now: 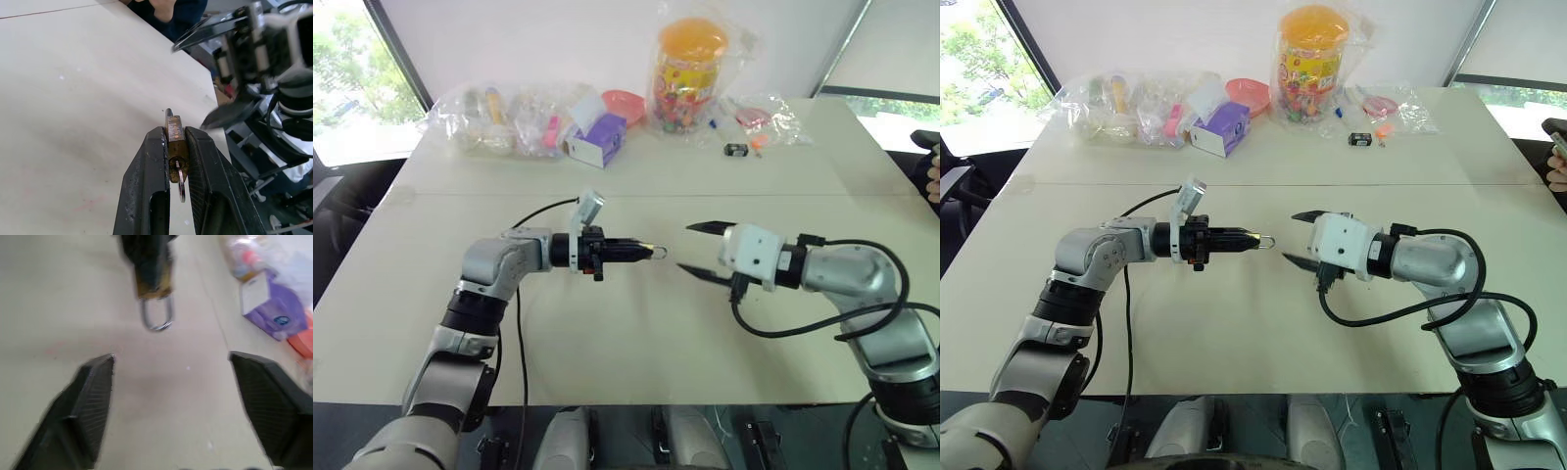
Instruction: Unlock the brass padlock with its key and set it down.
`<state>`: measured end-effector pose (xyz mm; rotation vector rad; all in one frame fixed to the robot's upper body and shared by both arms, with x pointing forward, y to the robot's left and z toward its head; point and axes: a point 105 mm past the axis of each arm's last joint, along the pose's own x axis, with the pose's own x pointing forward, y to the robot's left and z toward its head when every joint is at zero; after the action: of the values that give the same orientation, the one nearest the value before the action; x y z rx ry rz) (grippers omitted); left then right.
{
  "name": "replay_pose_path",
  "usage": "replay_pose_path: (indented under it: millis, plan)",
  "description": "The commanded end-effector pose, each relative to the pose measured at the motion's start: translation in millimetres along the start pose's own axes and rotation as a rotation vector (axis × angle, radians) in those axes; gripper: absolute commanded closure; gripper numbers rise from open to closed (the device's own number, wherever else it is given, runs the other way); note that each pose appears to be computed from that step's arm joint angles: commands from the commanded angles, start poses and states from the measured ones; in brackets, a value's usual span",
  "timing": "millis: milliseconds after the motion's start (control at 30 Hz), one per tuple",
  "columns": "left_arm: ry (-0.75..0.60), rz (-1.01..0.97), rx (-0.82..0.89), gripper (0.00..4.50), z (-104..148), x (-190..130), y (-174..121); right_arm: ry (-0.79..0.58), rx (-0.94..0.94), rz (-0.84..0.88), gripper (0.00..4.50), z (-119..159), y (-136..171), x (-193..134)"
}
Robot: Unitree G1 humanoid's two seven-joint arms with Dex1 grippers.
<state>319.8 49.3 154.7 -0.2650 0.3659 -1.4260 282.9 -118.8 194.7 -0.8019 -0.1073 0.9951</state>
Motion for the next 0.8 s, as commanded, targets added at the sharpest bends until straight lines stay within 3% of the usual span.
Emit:
replay_pose_path:
  millis: [33,100,133,800]
  plan:
    - [-0.01,-0.03,0.048,4.5,11,2,-5,-0.068,0.039,-0.048,2.97,21,-9,2]
    - [-0.01,-0.04,0.05,4.5,12,4,-6,-0.077,0.062,-0.047,4.13,23,-9,6]
    - [-0.011,-0.046,0.051,4.5,13,5,-7,-0.079,0.071,-0.047,4.48,24,-9,8]
    - [-0.078,-0.075,0.046,4.5,32,1,-17,-0.004,0.128,-0.007,4.48,-21,19,33]
